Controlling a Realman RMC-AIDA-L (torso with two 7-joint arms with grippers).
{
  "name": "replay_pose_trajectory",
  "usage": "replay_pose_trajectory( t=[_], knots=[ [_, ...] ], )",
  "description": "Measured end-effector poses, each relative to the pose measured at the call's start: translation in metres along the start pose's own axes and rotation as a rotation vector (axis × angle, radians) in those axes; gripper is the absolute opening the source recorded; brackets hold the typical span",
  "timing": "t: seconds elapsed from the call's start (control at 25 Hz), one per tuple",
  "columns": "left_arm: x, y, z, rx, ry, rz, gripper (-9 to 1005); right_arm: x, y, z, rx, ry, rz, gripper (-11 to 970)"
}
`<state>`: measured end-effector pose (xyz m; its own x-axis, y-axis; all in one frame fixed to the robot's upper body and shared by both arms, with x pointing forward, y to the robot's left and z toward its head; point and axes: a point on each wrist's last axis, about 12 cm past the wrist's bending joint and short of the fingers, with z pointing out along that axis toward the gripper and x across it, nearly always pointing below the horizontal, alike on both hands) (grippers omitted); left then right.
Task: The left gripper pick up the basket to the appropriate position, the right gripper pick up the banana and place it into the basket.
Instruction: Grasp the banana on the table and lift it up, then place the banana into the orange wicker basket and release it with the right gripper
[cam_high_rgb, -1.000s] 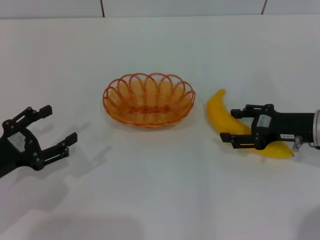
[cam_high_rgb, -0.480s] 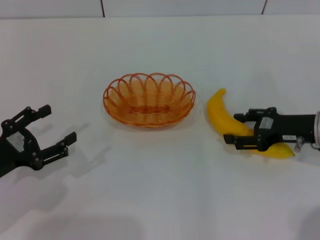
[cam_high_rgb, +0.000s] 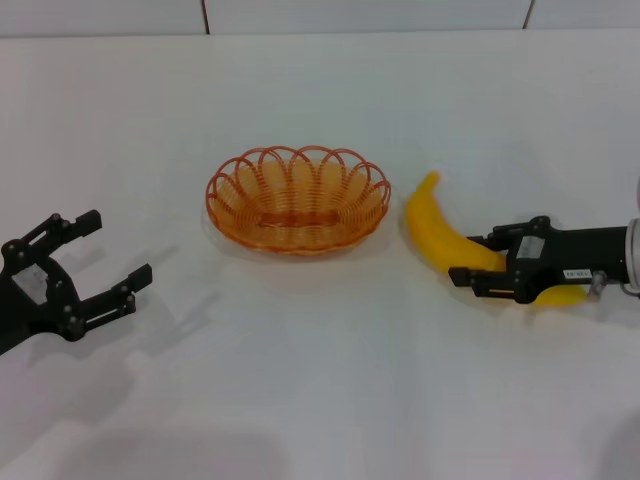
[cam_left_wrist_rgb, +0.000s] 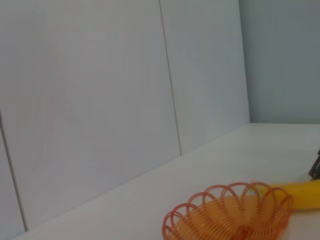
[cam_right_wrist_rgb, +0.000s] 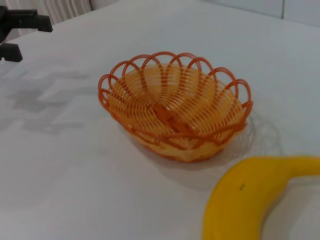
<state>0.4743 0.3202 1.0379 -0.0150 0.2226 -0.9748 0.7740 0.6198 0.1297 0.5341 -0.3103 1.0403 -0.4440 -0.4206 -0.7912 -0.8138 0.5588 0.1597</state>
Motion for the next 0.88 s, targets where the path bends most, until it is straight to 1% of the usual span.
replay_pose_trajectory(
  t=[0.12, 0.24, 0.36, 0.4, 0.44, 0.6, 0.68, 0.84, 0.88],
  knots=[
    [0.0, 0.0, 0.0, 0.0, 0.0, 0.0, 877, -0.006, -0.002, -0.001, 0.01, -0.031, -0.008, 518],
    [0.0, 0.0, 0.0, 0.0, 0.0, 0.0, 877, -0.022, -0.005, -0.002, 0.035, -0.136, -0.024, 506],
    [-0.001, 0.001, 0.001, 0.003, -0.001, 0.003, 877, -0.038, -0.005, 0.001, 0.043, -0.237, -0.068, 493],
    [-0.001, 0.001, 0.002, 0.005, -0.001, 0.004, 877, -0.048, -0.003, 0.004, 0.036, -0.286, -0.103, 492],
    [-0.001, 0.001, 0.003, 0.007, -0.002, 0.006, 876, -0.048, -0.003, 0.004, 0.036, -0.286, -0.103, 491],
    [-0.003, 0.002, 0.006, 0.012, -0.006, 0.01, 876, -0.068, -0.001, 0.009, 0.037, -0.386, -0.187, 491],
    [-0.003, 0.002, 0.008, 0.018, -0.009, 0.008, 876, -0.079, 0.004, 0.015, 0.002, -0.409, -0.243, 498],
    [-0.004, 0.002, 0.013, 0.029, -0.013, 0.004, 876, -0.1, 0.018, 0.04, -0.103, -0.374, -0.351, 512],
    [-0.006, 0.001, 0.021, 0.057, -0.016, 0.001, 876, -0.104, 0.021, 0.047, -0.121, -0.355, -0.372, 516]
  ],
)
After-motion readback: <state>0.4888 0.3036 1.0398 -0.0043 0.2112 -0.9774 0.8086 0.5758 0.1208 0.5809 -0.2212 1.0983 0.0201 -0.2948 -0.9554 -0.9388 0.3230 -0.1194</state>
